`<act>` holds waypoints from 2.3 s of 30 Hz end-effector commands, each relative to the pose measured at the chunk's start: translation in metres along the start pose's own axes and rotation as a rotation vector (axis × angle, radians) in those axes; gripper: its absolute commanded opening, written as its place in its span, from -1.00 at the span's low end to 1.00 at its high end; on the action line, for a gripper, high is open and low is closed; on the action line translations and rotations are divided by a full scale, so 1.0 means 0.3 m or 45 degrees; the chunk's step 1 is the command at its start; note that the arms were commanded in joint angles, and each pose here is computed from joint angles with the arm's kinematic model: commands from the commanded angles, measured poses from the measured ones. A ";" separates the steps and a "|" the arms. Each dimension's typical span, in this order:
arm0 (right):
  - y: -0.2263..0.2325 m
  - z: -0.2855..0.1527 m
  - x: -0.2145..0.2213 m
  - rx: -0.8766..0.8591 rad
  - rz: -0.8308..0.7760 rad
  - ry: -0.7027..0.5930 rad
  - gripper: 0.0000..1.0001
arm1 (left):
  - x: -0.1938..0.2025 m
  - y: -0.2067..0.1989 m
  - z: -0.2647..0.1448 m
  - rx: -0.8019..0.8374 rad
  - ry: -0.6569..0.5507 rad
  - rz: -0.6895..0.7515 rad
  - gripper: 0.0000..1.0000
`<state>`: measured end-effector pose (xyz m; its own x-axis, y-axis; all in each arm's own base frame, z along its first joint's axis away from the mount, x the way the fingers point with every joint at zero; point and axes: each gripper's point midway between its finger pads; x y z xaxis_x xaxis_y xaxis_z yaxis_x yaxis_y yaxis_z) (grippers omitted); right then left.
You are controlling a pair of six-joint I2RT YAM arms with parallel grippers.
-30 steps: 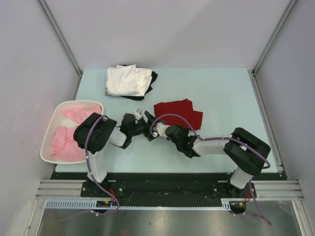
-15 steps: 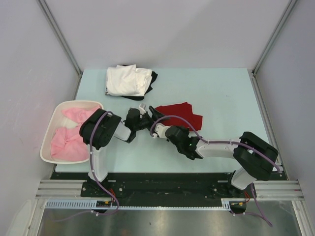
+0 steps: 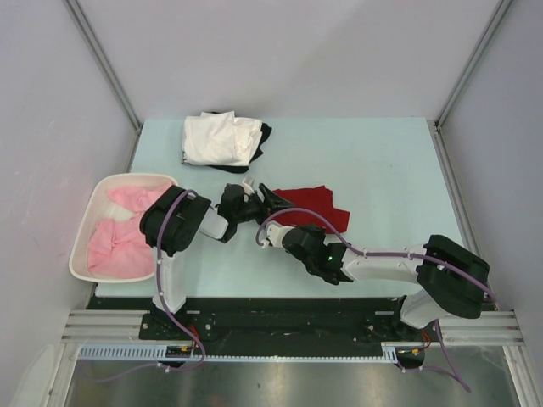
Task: Fold and stack the t-shirts
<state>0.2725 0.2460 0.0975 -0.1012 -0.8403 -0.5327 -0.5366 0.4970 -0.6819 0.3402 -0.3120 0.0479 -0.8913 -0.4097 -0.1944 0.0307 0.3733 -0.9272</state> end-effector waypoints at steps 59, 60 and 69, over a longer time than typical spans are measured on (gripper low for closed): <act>-0.030 -0.035 -0.002 0.265 0.833 -0.037 0.99 | -1.034 -0.464 -0.300 0.039 -0.100 0.717 -1.00; -0.024 -0.034 0.001 0.266 0.824 -0.030 1.00 | -1.038 -0.487 -0.312 0.056 -0.114 0.721 -1.00; 0.015 -0.028 0.004 0.258 0.788 -0.003 0.99 | -1.014 -0.535 -0.316 0.154 -0.099 0.726 -1.00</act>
<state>0.2600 0.2339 0.0870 -0.3558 -0.4414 -0.8238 -0.2456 0.8946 -0.3732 0.5834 -0.1610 0.2080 -0.7716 -0.2419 -0.5883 0.3938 0.5447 -0.7404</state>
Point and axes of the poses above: each gripper's point midway between its finger pads, its own z axis out along the fingers, its own y axis along the line the jaws close on, x = y × z, and after that the axes turned 13 degrees about z, right-handed
